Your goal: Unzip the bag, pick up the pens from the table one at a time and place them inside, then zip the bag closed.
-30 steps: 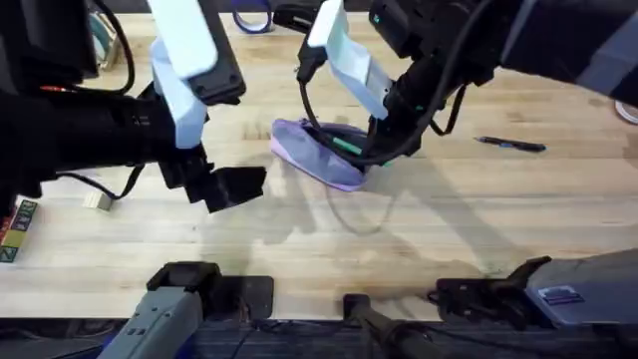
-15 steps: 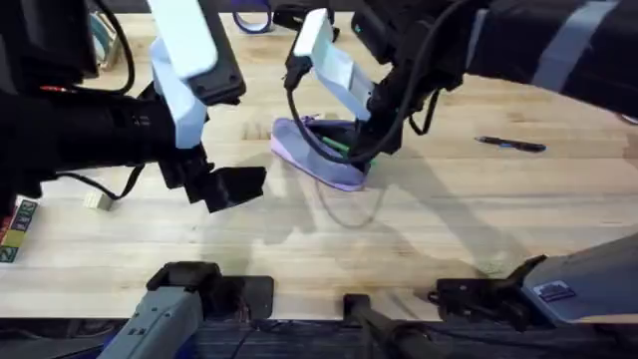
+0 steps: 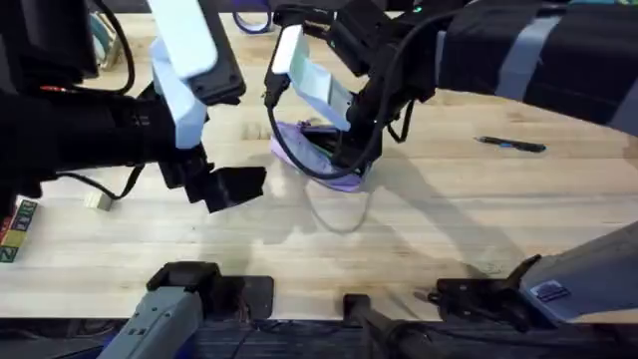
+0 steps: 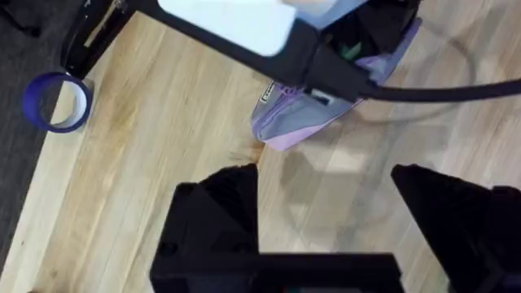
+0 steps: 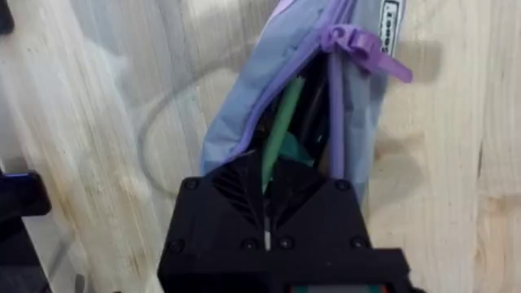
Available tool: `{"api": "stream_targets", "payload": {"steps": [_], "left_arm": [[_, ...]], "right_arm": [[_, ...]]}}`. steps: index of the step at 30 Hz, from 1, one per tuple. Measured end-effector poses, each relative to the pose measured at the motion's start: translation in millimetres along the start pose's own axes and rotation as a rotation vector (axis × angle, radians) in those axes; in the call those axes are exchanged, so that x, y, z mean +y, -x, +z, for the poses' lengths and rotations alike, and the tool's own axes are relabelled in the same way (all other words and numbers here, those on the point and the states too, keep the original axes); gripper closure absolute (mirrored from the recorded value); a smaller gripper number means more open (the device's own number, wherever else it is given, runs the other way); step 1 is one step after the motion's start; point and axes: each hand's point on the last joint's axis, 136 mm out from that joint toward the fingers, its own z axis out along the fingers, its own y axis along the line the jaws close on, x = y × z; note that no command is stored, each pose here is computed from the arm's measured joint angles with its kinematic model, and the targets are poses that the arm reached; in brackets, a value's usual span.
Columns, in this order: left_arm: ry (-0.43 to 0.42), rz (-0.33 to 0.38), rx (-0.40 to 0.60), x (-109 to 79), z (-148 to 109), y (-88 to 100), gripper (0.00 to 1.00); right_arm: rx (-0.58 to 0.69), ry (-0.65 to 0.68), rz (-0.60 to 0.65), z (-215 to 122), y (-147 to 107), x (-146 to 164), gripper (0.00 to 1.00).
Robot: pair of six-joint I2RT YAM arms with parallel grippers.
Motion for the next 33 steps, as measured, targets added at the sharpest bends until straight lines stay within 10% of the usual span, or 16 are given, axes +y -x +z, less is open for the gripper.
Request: {"api": "stream_targets", "payload": {"steps": [11, 18, 33], "left_arm": [[0.000, 0.000, 0.000, 0.0, 0.0, 0.0, 0.008], [0.000, 0.000, 0.000, 0.1, 0.0, 0.0, 0.008], [0.000, 0.000, 0.000, 0.1, 0.0, 0.0, 0.008]], "right_arm": [[0.000, 0.001, 0.000, 0.7, 0.1, 0.0, 0.938], [-0.004, -0.008, 0.000, 0.7, 1.5, -1.9, 0.039], [-0.007, -0.010, 0.011, -1.5, 3.0, -2.5, 0.006]]}}
